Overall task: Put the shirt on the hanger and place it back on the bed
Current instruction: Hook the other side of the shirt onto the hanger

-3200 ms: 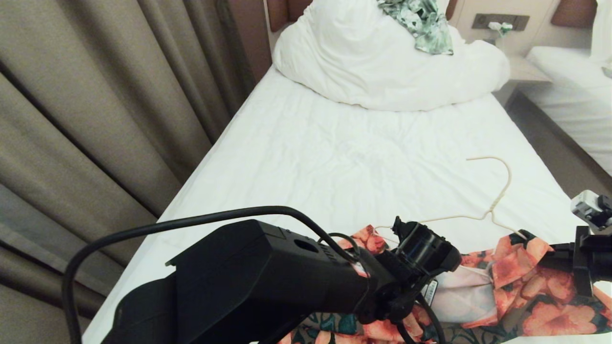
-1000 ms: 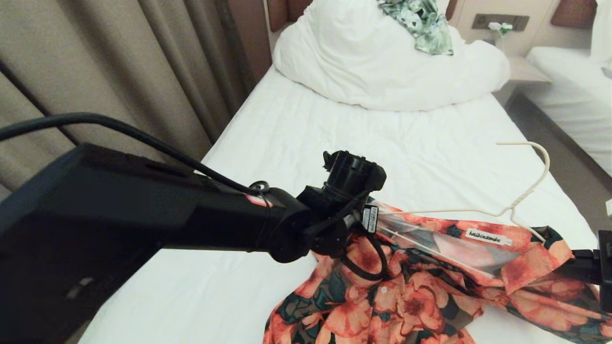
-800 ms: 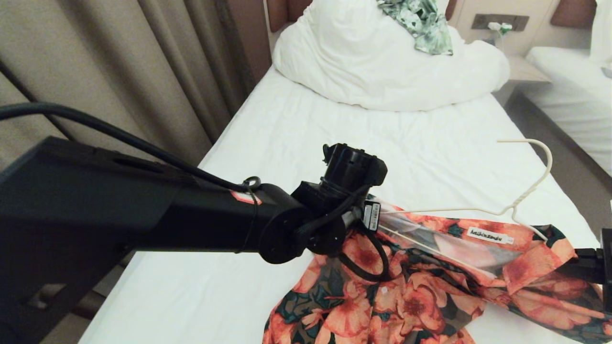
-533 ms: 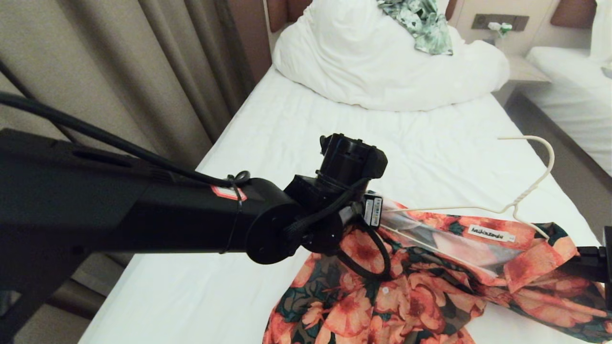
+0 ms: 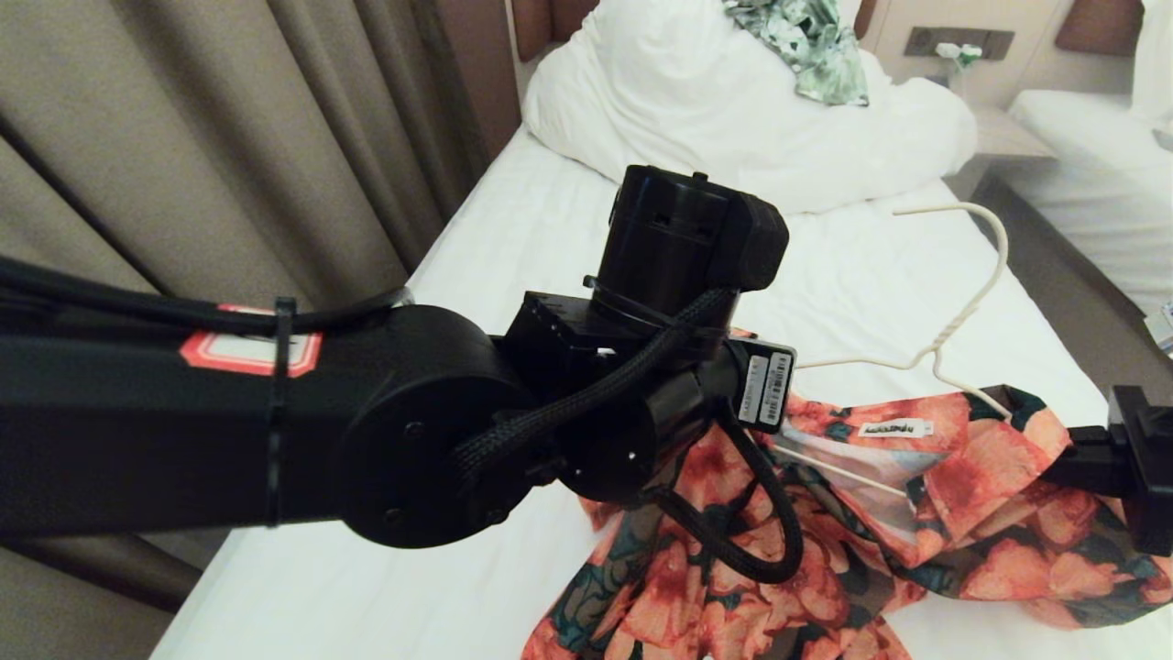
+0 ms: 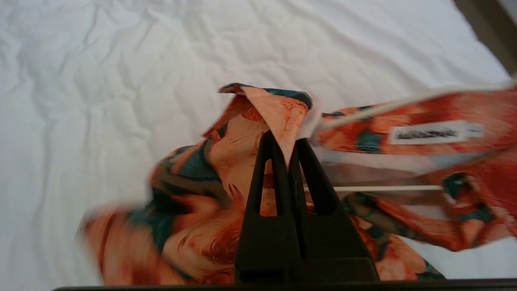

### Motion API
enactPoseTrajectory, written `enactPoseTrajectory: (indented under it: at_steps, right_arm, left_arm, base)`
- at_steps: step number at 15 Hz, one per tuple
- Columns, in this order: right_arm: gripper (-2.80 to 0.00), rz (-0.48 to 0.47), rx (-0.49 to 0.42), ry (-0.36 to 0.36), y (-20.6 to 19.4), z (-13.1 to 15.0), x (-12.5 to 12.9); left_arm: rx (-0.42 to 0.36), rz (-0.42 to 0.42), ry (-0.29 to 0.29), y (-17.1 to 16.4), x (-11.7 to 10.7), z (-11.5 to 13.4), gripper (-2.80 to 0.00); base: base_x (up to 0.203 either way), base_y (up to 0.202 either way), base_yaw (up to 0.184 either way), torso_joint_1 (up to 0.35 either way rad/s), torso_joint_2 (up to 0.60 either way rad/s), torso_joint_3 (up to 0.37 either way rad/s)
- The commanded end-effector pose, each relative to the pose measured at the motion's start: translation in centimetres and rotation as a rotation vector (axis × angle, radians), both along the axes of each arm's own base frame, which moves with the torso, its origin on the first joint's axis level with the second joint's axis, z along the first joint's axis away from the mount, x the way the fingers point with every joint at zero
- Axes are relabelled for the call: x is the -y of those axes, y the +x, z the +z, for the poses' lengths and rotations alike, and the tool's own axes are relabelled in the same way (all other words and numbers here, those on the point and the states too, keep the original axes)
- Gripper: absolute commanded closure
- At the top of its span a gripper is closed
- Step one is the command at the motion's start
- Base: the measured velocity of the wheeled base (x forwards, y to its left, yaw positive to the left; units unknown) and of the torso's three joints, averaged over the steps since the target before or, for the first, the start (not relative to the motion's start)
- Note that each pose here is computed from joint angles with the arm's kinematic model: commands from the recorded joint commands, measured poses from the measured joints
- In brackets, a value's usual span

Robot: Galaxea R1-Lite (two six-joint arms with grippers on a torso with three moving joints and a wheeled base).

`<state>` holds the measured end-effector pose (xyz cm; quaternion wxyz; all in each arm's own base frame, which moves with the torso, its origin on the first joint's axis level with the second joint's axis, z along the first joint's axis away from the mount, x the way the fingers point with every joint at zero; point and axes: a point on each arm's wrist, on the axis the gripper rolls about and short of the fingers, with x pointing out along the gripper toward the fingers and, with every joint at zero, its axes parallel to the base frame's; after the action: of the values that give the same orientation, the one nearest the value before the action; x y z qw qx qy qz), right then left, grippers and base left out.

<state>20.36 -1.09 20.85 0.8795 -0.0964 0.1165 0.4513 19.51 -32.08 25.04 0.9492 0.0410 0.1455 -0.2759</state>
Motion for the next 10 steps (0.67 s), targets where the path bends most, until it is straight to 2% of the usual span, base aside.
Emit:
enactPoseTrajectory:
  at_steps: [1,5,8,10]
  right_arm:
    - [0.0,0.051,-0.011,0.035,0.5,1.1,-1.3]
    - [0.0,0.118,-0.066,0.105,1.1,2.6,-3.5]
    - [0.0,0.14,-0.074,0.114,2.0,1.8,-4.1]
    - [0.0,0.147,-0.035,0.116,2.4,2.1,-4.1]
  left_arm:
    - [0.018,-0.014,-0.03,-0.7,-0.4,1.2,0.0]
    - [0.048,-0.102,-0.051,-2.3,-0.4,2.9,0.0]
    - [0.044,-0.194,-0.057,-5.1,0.4,3.8,0.0]
    - [0.048,-0.263,-0.079,-7.1,1.3,4.5,0.0]
  base:
    - [0.0,0.0,0.0,0.0,0.0,0.0]
    - [0.0,0.0,0.0,0.0,0.0,0.0]
    - [0.0,0.0,0.0,0.0,0.0,0.0]
    - [0.0,0.0,0.0,0.0,0.0,0.0]
